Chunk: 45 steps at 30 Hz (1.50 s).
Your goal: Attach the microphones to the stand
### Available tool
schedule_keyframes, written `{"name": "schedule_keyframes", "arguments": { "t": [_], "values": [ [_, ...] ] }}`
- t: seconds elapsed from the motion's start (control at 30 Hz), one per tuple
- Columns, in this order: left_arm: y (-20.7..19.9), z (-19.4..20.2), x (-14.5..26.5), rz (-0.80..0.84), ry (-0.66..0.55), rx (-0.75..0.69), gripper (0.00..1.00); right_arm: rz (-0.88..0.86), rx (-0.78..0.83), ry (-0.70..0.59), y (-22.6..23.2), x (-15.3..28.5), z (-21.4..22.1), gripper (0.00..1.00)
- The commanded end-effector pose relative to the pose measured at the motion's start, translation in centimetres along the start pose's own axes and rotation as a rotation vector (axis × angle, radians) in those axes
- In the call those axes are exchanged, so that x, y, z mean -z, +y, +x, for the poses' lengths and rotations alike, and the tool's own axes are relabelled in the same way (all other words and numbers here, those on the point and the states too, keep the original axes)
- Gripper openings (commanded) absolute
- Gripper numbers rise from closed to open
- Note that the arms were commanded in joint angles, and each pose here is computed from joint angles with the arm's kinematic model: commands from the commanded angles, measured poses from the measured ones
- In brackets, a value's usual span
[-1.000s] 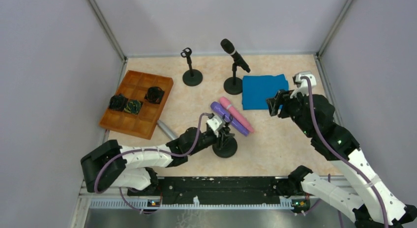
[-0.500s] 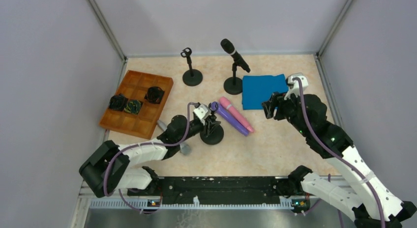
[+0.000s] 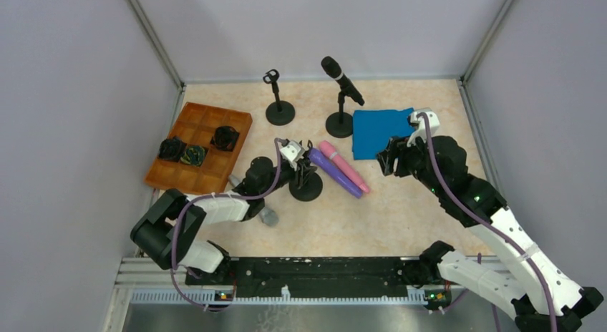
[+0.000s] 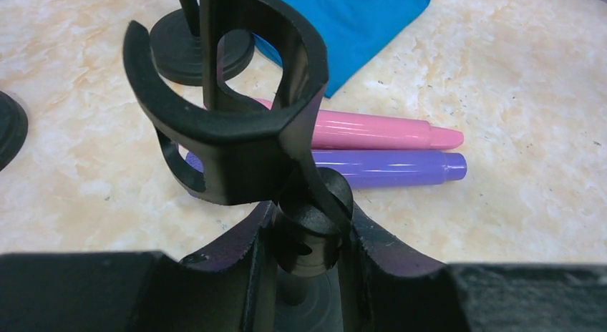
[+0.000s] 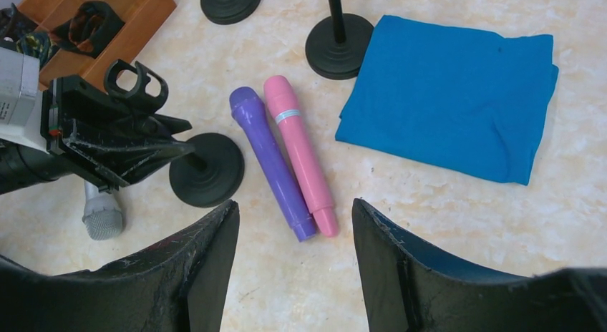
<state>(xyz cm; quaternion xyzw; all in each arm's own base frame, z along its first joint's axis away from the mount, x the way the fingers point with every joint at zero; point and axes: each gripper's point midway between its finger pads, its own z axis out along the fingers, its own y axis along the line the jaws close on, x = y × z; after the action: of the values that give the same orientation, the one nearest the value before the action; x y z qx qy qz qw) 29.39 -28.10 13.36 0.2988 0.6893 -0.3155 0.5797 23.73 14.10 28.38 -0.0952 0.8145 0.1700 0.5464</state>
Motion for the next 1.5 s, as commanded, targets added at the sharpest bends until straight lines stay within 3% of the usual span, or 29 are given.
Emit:
{"name": "schedule_keyframes", "arguments": {
  "t": [0.0,0.1,0.23,0.3,0.47,0.87,1.1,1.27,1.4,1.47],
  "values": [
    [-0.1,-5.4,-1.2,0.036,-0.176,-0.094,0.00,-0.007,-0.007,-0.004,0.1,-0.2,-0.1,0.59],
    [0.4,-5.1,-1.2,0.022,-0.175,-0.095,0.00,-0.005,-0.001,0.002,0.0,-0.3,0.1,0.59],
    [0.7,-4.4,-0.9,0.004,-0.166,-0.070,0.42,-0.004,0.005,0.009,0.0,-0.5,0.3,0.59],
    [0.9,-4.3,-0.6,-0.009,-0.160,-0.054,0.57,-0.005,0.009,0.013,0.0,-0.6,0.4,0.59],
    [1.0,-3.7,0.3,-0.033,-0.119,-0.018,0.75,-0.010,0.016,0.012,0.1,-0.8,0.4,0.59],
    [-0.7,-1.7,4.6,-0.026,-0.051,0.066,0.83,-0.025,0.022,0.017,0.4,-1.6,0.8,0.59],
    [-1.9,-0.8,8.1,-0.049,-0.007,0.218,0.84,-0.020,0.028,0.015,0.3,-1.9,1.0,0.59],
    [-0.9,0.6,10.3,-0.191,0.053,0.381,0.84,-0.018,0.028,0.018,0.2,-2.1,1.3,0.59],
    [2.0,1.9,12.4,-0.450,0.101,0.534,0.85,-0.023,0.027,0.021,0.3,-2.3,1.6,0.59],
    [3.5,4.2,14.3,-0.637,0.185,0.638,0.85,-0.023,0.028,0.023,0.3,-2.4,1.7,0.59]
  ]
}}
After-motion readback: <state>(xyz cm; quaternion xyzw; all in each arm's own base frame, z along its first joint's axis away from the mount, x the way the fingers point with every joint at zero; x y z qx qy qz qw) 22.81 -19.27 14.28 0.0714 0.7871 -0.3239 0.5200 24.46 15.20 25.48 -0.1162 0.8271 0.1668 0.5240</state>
